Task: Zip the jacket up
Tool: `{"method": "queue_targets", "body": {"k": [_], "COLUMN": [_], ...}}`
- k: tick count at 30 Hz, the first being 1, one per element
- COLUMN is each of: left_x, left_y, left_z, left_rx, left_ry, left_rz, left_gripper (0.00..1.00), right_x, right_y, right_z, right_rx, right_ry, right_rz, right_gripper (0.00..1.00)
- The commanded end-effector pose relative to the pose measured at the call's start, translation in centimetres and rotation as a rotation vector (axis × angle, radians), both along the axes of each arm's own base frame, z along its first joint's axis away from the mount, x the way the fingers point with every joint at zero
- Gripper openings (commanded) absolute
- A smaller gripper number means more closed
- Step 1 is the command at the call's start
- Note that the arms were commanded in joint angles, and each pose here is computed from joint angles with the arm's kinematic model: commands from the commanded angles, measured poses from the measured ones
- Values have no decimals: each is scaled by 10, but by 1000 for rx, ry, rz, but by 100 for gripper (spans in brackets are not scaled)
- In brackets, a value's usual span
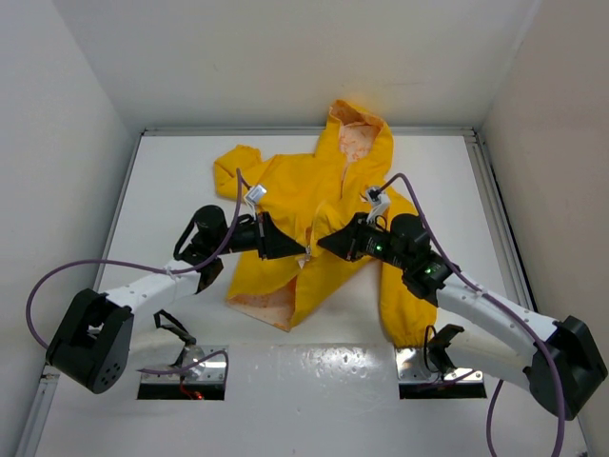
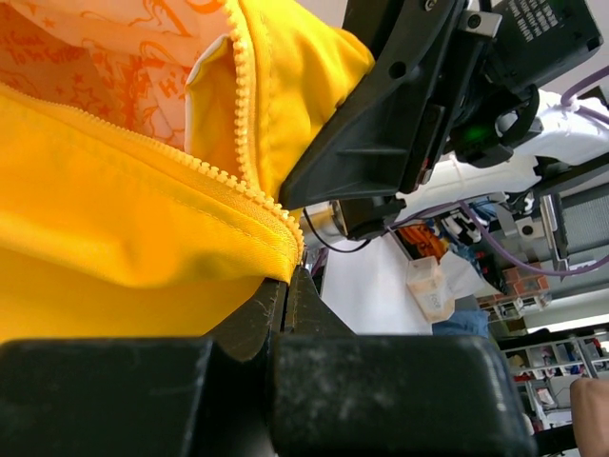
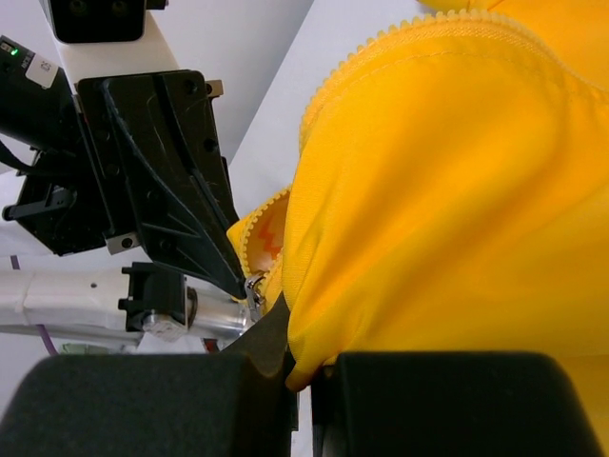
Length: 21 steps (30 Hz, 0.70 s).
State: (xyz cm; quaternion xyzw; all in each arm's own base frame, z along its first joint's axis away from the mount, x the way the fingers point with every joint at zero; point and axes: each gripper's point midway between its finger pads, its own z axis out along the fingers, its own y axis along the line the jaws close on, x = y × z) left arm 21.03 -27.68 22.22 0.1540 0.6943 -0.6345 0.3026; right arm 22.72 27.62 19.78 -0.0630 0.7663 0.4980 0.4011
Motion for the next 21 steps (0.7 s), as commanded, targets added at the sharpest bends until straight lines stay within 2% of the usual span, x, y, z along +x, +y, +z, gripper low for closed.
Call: {"method": "queue_targets", "body": {"k": [1,7,17,21], "left_x": [3,4,7,5], "left_y": [0,0,-1,-1], "left_z": [22,19,21,22], "left_rx": [-51,-41,-12,-16], "left_ry": [-73,-83,-124,-132], "left_rz": [-5,-4,-13,-22], "left_gripper": [0,0,0,0], "right_x": [-2,-1,-34,-38], "right_y": [7,7,23,23], "right_z": [24,27,19,15], "right_rx": [41,38,-18,-27], "right_ry": [-88,-116,-215,-219], "right_rz": [29,37,228,246], "right_gripper": [0,0,0,0]}}
